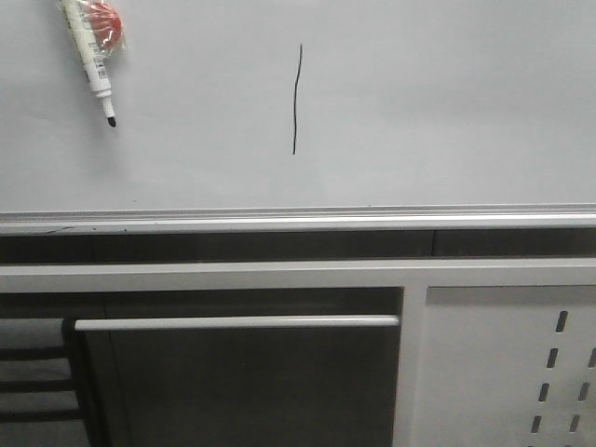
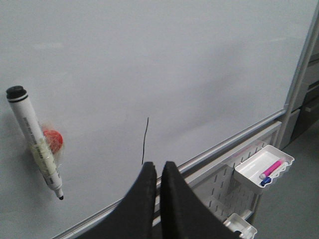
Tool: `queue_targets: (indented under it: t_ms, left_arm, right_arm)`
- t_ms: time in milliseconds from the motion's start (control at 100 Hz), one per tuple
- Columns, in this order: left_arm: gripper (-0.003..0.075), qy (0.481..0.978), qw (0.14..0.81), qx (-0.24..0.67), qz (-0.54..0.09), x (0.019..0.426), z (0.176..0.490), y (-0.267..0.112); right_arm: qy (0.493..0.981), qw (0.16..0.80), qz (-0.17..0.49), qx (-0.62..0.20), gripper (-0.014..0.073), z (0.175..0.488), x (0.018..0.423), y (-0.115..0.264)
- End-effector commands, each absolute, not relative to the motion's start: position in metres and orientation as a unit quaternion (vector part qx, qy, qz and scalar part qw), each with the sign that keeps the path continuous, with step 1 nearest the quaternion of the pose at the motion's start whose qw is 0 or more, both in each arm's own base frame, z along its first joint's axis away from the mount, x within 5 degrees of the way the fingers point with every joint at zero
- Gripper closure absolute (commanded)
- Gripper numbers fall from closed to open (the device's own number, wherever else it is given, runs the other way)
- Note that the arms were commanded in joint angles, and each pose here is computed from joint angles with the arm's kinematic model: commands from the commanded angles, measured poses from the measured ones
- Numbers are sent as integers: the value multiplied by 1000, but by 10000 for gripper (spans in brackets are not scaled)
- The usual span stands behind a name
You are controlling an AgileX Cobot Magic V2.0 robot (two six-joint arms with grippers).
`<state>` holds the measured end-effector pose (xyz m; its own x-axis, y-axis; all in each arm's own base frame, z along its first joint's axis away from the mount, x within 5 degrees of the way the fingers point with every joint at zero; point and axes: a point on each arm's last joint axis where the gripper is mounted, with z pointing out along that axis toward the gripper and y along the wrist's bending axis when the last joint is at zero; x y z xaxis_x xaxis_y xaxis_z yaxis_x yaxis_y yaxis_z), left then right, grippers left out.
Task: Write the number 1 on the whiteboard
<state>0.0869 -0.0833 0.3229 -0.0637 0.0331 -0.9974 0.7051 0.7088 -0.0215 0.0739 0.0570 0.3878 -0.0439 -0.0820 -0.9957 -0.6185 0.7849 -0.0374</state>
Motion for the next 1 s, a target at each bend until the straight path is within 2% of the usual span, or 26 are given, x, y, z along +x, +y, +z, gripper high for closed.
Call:
queue_targets:
  t_ms: [0,220,390,550,990]
  left_arm:
    - [741,654,657,258,-270,78,331,-74]
    - [741,629,683,243,-282,53,305,-52]
    - [741,612,696,227,-299,39,286,-41]
    - [741,595,711,212,-308,34,285,-35]
    - [741,598,706,205,-319,33,285,-35]
  right_arm:
    - [657,691,203,-221,648,383,56,45]
    - [633,716,209,-206,648,322,22,30]
    - [643,699,242,-198,648,283,17,31]
    - [642,704,252,-171,648,276,22,30]
    - [644,702,253,-169,648,273,23,30]
